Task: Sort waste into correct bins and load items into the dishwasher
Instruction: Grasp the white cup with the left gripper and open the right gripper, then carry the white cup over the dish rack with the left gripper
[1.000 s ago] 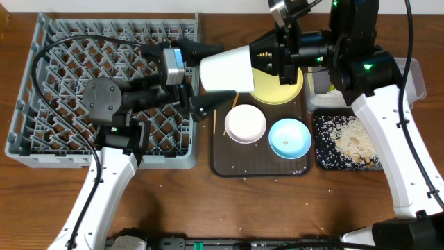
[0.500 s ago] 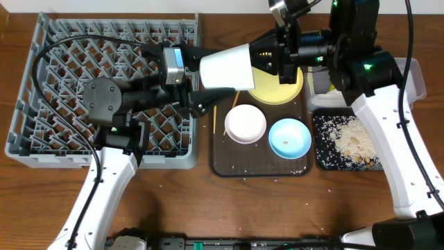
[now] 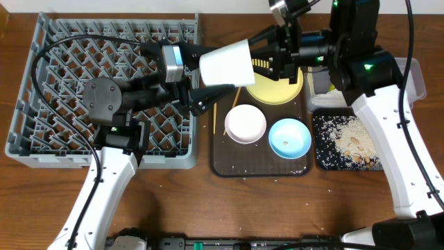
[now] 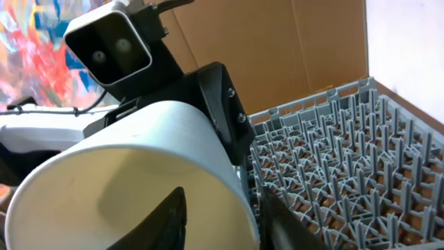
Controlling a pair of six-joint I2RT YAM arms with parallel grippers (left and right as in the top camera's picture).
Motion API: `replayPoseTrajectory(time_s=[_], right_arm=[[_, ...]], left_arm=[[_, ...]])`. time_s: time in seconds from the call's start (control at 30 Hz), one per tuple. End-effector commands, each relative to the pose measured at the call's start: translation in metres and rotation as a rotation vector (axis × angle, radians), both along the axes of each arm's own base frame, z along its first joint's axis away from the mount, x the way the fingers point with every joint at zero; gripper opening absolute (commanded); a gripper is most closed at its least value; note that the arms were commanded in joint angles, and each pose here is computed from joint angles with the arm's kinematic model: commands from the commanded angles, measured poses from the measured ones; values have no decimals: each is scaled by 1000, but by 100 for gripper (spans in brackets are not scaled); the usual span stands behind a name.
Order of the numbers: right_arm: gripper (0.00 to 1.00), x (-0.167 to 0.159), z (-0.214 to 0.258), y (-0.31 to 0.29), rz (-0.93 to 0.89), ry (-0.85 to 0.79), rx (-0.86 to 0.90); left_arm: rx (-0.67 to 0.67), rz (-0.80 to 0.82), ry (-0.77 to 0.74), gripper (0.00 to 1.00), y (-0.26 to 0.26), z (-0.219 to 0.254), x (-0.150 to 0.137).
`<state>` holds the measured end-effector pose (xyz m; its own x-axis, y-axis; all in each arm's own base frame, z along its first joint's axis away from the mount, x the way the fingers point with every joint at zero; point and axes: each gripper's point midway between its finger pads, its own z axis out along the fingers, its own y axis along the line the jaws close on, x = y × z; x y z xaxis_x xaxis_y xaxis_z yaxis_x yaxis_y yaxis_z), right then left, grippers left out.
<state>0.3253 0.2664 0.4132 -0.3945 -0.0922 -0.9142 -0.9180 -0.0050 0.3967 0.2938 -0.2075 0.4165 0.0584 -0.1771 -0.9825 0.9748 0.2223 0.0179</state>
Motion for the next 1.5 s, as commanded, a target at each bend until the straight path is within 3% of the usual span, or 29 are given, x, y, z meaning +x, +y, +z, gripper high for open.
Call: replayPoseTrajectory(time_s=[0.0,0.27,0.47,0.63,0.93,1.07,1.27,1.47], right_arm=[[43,4,4,-15,-11,39,12],[61,17,6,-43,-60,84,25],[59,35,6,-72,-145,108,28],[58,46,-1,-85,-230,144,8],[58,58,-34,-92,-366,197,-106],[57,58,-47,-95,-400,221,-150],[57,59,-56,-98,-427,237,-187],[57,58,-59,-98,-429,243,-197]], left_arm=[[-8,11,-14,47,2,7,1],[-15,39,-12,46,7,8,7],[-16,132,5,45,34,6,25],[-35,320,182,45,78,-15,64],[-31,505,418,43,144,-42,88],[68,687,497,40,170,-62,101],[442,1104,555,40,220,-99,101],[587,1295,599,40,248,-116,95]])
